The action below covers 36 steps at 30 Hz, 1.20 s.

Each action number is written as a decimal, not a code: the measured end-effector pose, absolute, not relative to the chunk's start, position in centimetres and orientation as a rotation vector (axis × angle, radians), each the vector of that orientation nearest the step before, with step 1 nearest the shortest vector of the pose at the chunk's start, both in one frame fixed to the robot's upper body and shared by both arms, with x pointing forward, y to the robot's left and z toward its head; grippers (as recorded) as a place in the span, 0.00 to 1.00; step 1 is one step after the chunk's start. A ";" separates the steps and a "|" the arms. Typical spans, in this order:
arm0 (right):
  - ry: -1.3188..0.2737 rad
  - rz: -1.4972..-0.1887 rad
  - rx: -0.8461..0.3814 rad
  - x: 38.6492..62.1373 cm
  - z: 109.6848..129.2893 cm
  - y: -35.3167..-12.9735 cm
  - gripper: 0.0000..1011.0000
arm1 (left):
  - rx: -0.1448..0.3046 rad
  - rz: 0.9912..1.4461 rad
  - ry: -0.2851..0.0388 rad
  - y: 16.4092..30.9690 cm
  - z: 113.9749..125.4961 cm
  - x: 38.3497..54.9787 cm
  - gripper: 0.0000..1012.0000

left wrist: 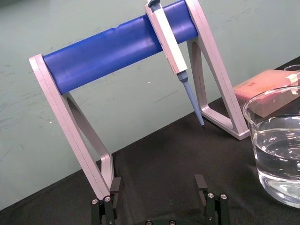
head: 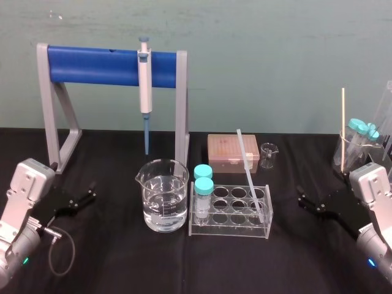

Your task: Pick up the stirring rod with one hand, then place it down.

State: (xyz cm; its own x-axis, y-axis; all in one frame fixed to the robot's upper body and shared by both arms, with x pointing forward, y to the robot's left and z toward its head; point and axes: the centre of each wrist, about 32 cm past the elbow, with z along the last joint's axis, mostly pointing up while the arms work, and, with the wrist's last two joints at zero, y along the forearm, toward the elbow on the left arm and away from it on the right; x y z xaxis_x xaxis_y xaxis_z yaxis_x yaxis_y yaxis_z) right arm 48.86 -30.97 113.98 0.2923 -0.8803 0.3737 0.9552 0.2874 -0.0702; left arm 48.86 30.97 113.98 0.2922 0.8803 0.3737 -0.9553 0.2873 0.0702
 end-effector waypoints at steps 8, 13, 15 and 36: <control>-0.285 -1.248 -0.304 48.9 114.0 -31.0 0.99 | 0.304 1.248 -0.285 31.0 114.0 48.9 0.99; -0.285 -1.248 -0.304 48.9 114.0 -31.0 0.99 | 0.304 1.248 -0.285 31.0 114.0 48.9 0.99; -0.285 -1.248 -0.304 48.9 114.0 -31.0 0.99 | 0.304 1.248 -0.285 31.0 114.0 48.9 0.99; -0.285 -1.248 -0.304 48.9 114.0 -31.0 0.99 | 0.304 1.248 -0.285 31.0 114.0 48.9 0.99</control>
State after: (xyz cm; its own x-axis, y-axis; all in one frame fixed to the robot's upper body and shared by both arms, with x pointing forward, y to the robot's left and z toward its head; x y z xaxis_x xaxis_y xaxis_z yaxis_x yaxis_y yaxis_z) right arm 48.86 -30.97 113.98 0.2923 -0.8803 0.3737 0.9553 0.2873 -0.0702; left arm 48.86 30.97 113.98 0.2923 0.8803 0.3737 -0.9553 0.2873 0.0703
